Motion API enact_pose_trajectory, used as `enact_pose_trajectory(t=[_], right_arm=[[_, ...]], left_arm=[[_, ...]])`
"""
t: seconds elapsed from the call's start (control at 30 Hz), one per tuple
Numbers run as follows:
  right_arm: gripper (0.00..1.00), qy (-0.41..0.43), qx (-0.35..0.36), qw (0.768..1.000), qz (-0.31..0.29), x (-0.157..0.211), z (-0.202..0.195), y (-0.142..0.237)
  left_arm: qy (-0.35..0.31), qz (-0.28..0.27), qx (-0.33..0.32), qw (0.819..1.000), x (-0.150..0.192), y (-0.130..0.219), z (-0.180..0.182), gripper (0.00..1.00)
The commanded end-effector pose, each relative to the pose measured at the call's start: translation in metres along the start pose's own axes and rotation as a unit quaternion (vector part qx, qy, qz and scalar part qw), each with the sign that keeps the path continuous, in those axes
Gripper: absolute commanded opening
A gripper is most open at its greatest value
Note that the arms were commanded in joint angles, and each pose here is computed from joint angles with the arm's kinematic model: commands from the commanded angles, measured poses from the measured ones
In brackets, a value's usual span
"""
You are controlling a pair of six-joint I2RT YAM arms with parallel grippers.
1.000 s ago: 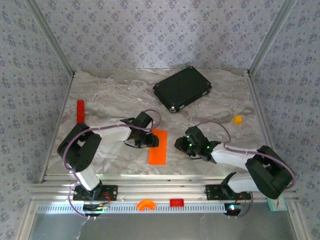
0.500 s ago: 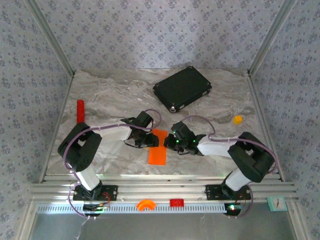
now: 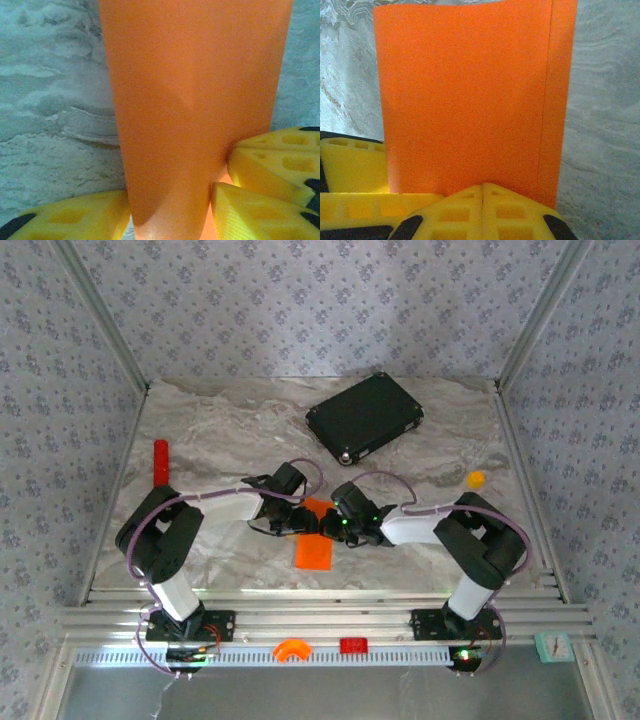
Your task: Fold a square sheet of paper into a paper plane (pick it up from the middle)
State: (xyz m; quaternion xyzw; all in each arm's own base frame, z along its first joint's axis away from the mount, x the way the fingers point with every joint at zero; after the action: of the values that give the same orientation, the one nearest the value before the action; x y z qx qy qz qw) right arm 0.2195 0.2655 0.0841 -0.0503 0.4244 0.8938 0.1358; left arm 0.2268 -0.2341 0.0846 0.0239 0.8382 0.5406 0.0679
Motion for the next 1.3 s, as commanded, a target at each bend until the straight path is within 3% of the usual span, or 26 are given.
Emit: enact_pose_trajectory(t=[0.0, 0.3, 0.57, 0.93, 1.27], right_arm=[[0.02, 0.003, -0.007, 1.0, 0.014, 0.003, 0.005, -0.006], [0.01, -0.034, 0.03, 0.998, 0.032, 0.02, -0.04, -0.002], [0.13, 0.022, -0.048, 0.998, 0.017, 0.0, 0.011, 0.008], [0.2, -0.024, 0.0, 0.995, -0.096, -0.003, -0.024, 0.051], [0.22, -0.064, 0.016, 0.987, -0.145, 0.0, -0.052, 0.079]], left_arm=[[-0.005, 0.016, -0.088, 0.996, 0.012, -0.036, 0.035, 0.52], [-0.005, 0.017, -0.086, 0.996, 0.013, -0.038, 0.033, 0.52], [-0.008, 0.019, -0.089, 0.996, 0.012, -0.04, 0.032, 0.51], [-0.005, 0.015, -0.093, 0.996, 0.012, -0.039, 0.034, 0.49], [0.001, 0.015, -0.097, 0.995, 0.012, -0.041, 0.034, 0.5]])
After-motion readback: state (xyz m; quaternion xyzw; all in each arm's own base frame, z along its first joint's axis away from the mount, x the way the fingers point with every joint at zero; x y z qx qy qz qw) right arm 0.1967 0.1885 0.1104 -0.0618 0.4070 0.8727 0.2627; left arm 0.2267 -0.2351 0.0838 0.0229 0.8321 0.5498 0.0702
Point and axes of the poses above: each hand's point on the last joint's axis, 136 mm out from that joint toward the fingers, its own y axis back along the fingers, its own z axis along the line the jaws close on, x = y × z, the point moved 8 cm from there along y, back along the fingers, and after that the axes turned 1 degree about -y, right-handed, at the moved point
